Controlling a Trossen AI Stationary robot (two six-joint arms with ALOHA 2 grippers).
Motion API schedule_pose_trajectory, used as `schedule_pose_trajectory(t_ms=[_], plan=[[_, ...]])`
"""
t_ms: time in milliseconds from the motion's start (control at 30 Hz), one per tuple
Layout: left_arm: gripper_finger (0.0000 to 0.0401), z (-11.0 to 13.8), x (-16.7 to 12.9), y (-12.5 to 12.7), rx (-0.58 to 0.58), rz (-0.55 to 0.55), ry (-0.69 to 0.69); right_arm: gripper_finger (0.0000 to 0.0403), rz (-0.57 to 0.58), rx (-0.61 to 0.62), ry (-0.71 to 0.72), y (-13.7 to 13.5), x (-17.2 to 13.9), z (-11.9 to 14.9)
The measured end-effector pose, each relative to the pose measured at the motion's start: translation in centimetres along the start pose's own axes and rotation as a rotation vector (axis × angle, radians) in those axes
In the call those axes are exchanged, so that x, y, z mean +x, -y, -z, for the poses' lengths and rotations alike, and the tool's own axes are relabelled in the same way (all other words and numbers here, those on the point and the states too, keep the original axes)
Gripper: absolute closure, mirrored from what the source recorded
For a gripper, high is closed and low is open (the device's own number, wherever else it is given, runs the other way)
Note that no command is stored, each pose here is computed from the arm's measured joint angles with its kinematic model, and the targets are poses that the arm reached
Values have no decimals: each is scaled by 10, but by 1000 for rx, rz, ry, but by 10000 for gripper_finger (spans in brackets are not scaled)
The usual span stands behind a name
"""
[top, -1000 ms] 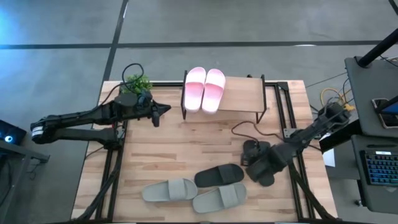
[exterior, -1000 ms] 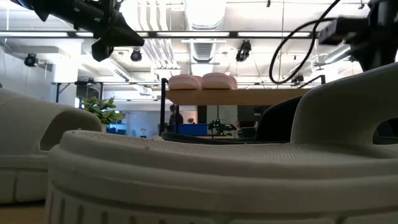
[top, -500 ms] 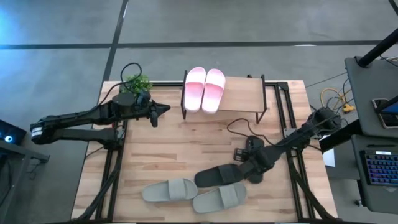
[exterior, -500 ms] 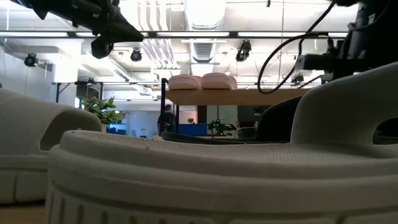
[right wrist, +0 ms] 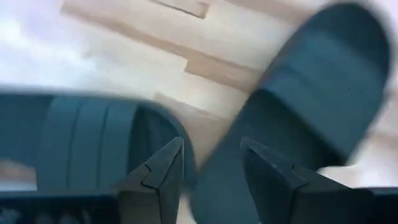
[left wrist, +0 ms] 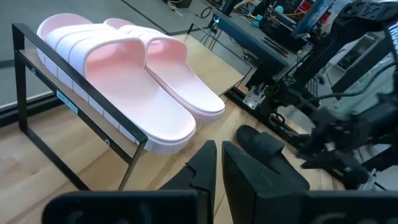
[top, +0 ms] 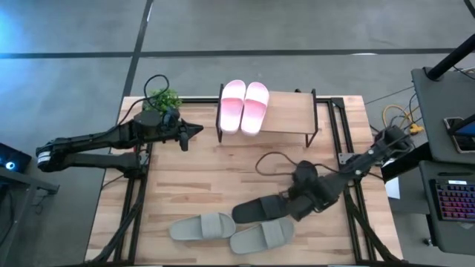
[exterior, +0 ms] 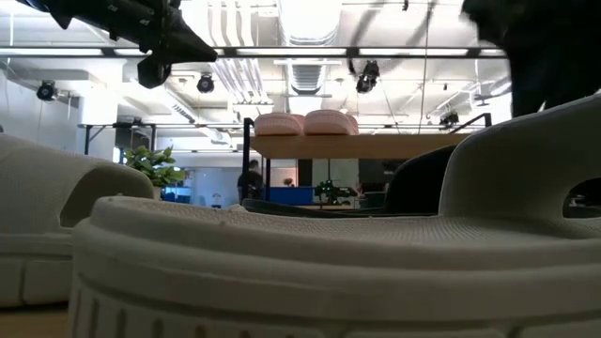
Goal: Pick and place slides into the shelf
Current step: Put the right black slide on the shelf
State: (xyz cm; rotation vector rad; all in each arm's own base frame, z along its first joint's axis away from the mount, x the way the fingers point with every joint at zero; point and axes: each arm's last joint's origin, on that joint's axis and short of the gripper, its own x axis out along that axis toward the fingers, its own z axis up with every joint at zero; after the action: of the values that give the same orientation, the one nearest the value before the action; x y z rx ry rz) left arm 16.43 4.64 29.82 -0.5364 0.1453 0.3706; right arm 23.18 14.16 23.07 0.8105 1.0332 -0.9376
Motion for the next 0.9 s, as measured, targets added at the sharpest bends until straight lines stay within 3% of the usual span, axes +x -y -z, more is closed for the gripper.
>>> schedule_pose_trajectory(t_ms=[200,333,600,767,900], plan=[[390,2,1,-1,1,-4,-6,258,259,-476,5,16,-17,2],[390,3,1,-2,1,-6,-10,258,387,-636,0,23,-12,2],[390,3,1,-2,2,-8,-8,240,421,-810,-30,18,3,11],[390,3,1,-2,6,-11,-6,220,434,-813,-12,18,11,13],[390,3,1,-2,26,-11,-6,206,372,-824,52,13,19,14]])
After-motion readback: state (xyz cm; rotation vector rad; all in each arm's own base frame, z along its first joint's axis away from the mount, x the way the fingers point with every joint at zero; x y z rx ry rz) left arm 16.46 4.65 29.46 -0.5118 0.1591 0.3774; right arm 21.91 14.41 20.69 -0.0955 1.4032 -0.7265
